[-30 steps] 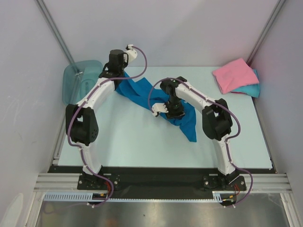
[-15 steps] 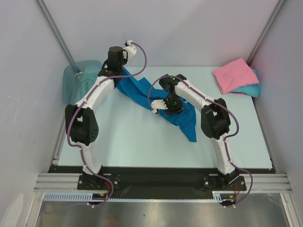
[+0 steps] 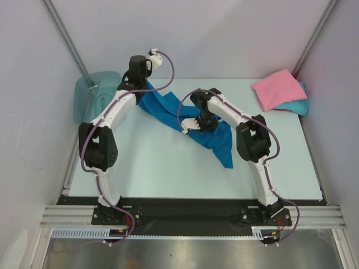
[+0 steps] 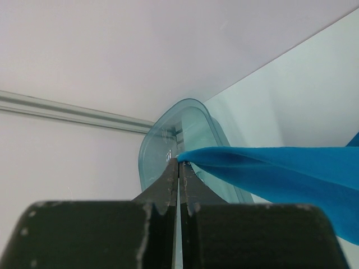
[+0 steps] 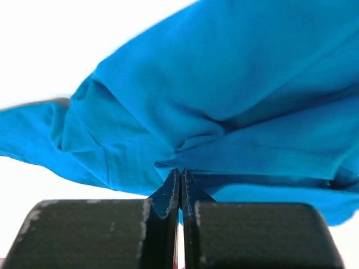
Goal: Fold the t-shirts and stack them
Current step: Flatten the tshirt out
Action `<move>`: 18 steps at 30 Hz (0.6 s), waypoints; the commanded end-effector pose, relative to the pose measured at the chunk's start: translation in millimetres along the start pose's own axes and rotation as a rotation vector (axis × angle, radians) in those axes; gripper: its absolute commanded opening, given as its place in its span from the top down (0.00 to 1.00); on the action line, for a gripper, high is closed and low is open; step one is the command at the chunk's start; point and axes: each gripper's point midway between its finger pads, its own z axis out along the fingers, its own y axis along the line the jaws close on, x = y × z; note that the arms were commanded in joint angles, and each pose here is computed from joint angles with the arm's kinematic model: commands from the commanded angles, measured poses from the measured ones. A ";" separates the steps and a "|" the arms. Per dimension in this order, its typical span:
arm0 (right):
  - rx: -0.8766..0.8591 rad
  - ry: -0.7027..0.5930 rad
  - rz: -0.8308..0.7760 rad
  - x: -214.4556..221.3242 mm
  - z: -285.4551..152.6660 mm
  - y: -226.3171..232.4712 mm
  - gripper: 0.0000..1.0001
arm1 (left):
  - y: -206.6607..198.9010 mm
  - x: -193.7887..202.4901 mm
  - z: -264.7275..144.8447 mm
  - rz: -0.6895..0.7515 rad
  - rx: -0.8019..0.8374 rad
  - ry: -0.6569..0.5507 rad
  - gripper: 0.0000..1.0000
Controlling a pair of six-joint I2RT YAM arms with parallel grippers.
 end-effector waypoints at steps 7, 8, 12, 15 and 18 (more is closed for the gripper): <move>0.483 -0.008 0.067 7.3 -97.4 -95.0 1.00 | 18.9 -18.5 -3.0 -0.039 -0.059 -0.041 1.00; 0.539 0.005 0.082 12.0 -110.8 -102.0 1.00 | 18.0 -18.7 -3.4 -0.041 -0.058 -0.042 1.00; 0.748 0.016 0.176 37.2 -154.7 -130.8 1.00 | 19.5 -15.8 -4.3 -0.042 -0.069 -0.035 1.00; 0.911 0.069 0.280 74.5 -182.1 -145.7 1.00 | 23.8 -13.4 -3.9 -0.047 -0.098 -0.028 1.00; 1.112 0.165 0.396 127.8 -213.1 -158.9 1.00 | 29.8 -5.1 -2.2 -0.046 -0.142 0.000 1.00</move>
